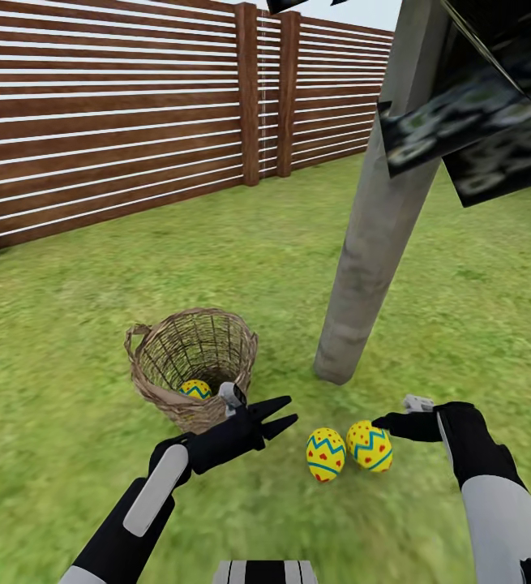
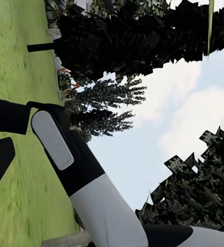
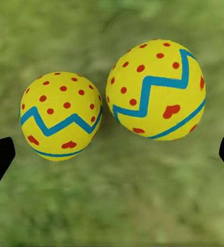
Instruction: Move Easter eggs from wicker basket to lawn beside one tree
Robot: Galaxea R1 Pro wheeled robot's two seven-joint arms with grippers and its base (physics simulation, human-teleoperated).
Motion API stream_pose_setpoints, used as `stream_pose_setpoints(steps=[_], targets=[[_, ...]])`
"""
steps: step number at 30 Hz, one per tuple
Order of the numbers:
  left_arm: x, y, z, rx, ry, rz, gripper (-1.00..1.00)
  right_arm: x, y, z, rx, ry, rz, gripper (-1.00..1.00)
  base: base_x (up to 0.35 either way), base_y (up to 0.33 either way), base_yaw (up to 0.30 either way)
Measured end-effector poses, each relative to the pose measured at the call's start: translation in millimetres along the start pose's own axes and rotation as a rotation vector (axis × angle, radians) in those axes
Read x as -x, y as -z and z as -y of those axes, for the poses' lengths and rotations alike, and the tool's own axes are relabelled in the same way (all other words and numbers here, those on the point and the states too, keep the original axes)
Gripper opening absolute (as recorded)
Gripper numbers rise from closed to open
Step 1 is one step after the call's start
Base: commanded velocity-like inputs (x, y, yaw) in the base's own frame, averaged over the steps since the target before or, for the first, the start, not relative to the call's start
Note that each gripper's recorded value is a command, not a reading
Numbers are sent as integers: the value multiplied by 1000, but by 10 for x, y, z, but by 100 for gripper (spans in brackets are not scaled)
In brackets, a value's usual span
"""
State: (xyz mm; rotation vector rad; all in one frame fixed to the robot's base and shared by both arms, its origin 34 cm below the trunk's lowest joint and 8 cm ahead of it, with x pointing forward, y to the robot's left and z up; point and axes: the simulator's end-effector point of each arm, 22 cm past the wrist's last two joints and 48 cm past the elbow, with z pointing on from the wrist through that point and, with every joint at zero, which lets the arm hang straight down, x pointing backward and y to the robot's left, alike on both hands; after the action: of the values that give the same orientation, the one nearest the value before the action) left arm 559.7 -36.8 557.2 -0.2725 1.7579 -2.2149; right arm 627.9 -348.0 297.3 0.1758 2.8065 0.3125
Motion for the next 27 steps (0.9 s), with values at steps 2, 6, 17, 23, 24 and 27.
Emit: stream_pose_setpoints(steps=[2,6,17,23,24,27], targets=[[1,0,0,-1,0,1,100,-2,-3,-6,2,-1,0,100,-31,48,0],[0,-10,16,-3,-3,-1,100,0,-3,-4,2,0,0,100,-160,255,0],[1,-11,37,-8,-4,1,100,17,25,-51,25,0,5,100,-116,167,0],[-18,-45,167,-13,-29,-10,100,115,157,-56,26,4,31,100,-1,1,0],[-22,-49,192,-15,-32,-12,100,153,191,-65,26,6,41,100,0,0,0],[-14,-34,247,-15,-43,-15,100,281,300,-172,49,15,75,100,0,0,22]])
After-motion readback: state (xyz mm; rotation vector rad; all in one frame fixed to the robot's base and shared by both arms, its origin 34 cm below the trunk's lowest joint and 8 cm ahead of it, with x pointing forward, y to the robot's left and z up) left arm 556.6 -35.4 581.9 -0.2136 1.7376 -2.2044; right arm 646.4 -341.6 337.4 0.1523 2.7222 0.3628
